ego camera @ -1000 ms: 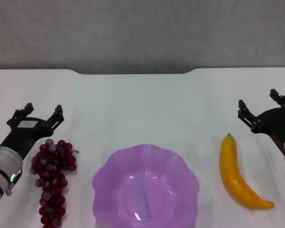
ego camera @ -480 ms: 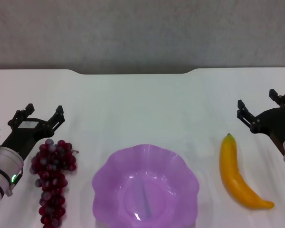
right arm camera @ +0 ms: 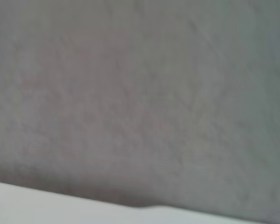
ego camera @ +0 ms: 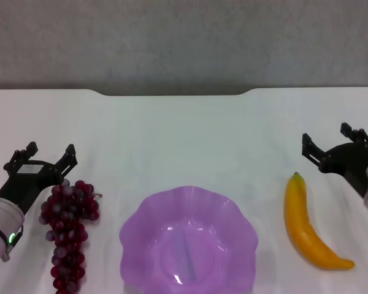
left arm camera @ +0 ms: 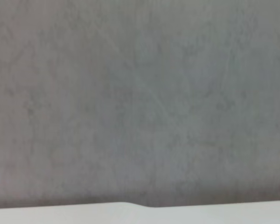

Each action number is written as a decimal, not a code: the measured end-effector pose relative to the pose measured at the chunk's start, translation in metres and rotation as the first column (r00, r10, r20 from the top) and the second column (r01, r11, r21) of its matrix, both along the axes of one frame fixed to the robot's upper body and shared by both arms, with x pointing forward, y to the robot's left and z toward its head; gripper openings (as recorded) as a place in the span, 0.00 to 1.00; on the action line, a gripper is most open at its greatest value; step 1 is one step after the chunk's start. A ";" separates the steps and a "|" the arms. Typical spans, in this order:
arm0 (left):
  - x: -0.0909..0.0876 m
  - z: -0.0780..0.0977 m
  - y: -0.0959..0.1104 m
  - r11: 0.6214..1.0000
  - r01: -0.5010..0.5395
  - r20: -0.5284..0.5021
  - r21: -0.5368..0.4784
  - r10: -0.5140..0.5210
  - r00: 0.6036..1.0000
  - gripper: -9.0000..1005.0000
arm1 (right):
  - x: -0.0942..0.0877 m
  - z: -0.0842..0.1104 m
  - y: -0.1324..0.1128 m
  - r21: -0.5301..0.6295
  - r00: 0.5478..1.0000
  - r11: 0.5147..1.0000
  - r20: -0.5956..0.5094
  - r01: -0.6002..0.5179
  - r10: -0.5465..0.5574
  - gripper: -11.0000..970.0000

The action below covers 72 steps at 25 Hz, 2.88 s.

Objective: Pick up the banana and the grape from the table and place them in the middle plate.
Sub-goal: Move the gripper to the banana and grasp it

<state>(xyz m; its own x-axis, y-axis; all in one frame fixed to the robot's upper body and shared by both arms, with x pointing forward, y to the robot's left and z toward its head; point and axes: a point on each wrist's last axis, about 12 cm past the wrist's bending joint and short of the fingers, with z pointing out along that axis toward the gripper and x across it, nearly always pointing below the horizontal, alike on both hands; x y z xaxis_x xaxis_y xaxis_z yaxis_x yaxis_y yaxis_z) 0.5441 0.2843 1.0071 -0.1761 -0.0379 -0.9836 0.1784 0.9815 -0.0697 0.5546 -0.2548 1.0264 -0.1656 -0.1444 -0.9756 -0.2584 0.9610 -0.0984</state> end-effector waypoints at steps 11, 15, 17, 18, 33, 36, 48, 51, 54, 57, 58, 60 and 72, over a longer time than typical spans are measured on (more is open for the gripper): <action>0.002 0.000 0.002 1.000 -0.007 -0.005 0.002 0.007 1.000 0.87 | 0.002 0.083 -0.040 0.065 0.960 0.998 -0.278 0.020 -0.002 0.91; 0.004 0.001 0.000 1.000 -0.001 -0.001 0.005 0.001 1.000 0.87 | 0.002 0.103 -0.057 0.178 0.904 0.984 -0.418 -0.013 0.087 0.91; 0.005 0.002 -0.001 1.000 0.003 0.002 0.004 -0.003 1.000 0.87 | 0.007 0.110 -0.065 0.205 0.873 0.979 -0.474 -0.017 0.115 0.91; 0.005 0.003 -0.001 1.000 0.004 0.003 0.003 -0.004 1.000 0.87 | 0.011 0.112 -0.068 0.206 0.855 0.978 -0.505 -0.015 0.119 0.91; 0.008 0.005 -0.003 1.000 0.010 0.009 0.002 -0.010 1.000 0.87 | 0.067 0.087 -0.012 0.018 0.681 0.986 -0.721 -0.166 0.128 0.91; 0.011 0.007 -0.005 1.000 0.017 0.016 0.000 -0.017 1.000 0.87 | 0.066 0.076 -0.002 0.006 0.668 0.982 -0.732 -0.190 0.134 0.91; 0.012 0.008 -0.008 1.000 0.022 0.021 -0.009 -0.022 1.000 0.87 | 0.061 0.058 -0.005 0.026 0.641 0.987 -0.757 -0.159 0.123 0.91; 0.013 0.008 -0.008 1.000 0.023 0.022 -0.009 -0.023 1.000 0.87 | 0.060 0.054 0.001 0.035 0.631 0.984 -0.764 -0.173 0.138 0.91; 0.013 0.009 -0.009 1.000 0.023 0.022 -0.009 -0.023 0.999 0.87 | 0.060 0.052 0.001 0.040 0.631 0.985 -0.763 -0.170 0.140 0.91; 0.013 0.009 -0.009 1.000 0.024 0.022 -0.009 -0.024 0.999 0.87 | 0.058 0.049 0.002 0.041 0.621 0.984 -0.771 -0.171 0.140 0.91; 0.013 0.009 -0.009 1.000 0.024 0.022 -0.009 -0.024 0.999 0.87 | 0.057 0.048 0.001 0.040 0.617 0.984 -0.775 -0.171 0.139 0.91; 0.013 0.009 -0.009 1.000 0.024 0.023 -0.009 -0.024 0.999 0.87 | 0.056 0.045 0.001 0.040 0.609 0.985 -0.781 -0.170 0.137 0.91; 0.013 0.009 -0.010 1.000 0.025 0.023 -0.005 -0.025 0.999 0.87 | 0.057 0.032 0.002 0.012 0.604 0.987 -0.789 -0.162 0.109 0.91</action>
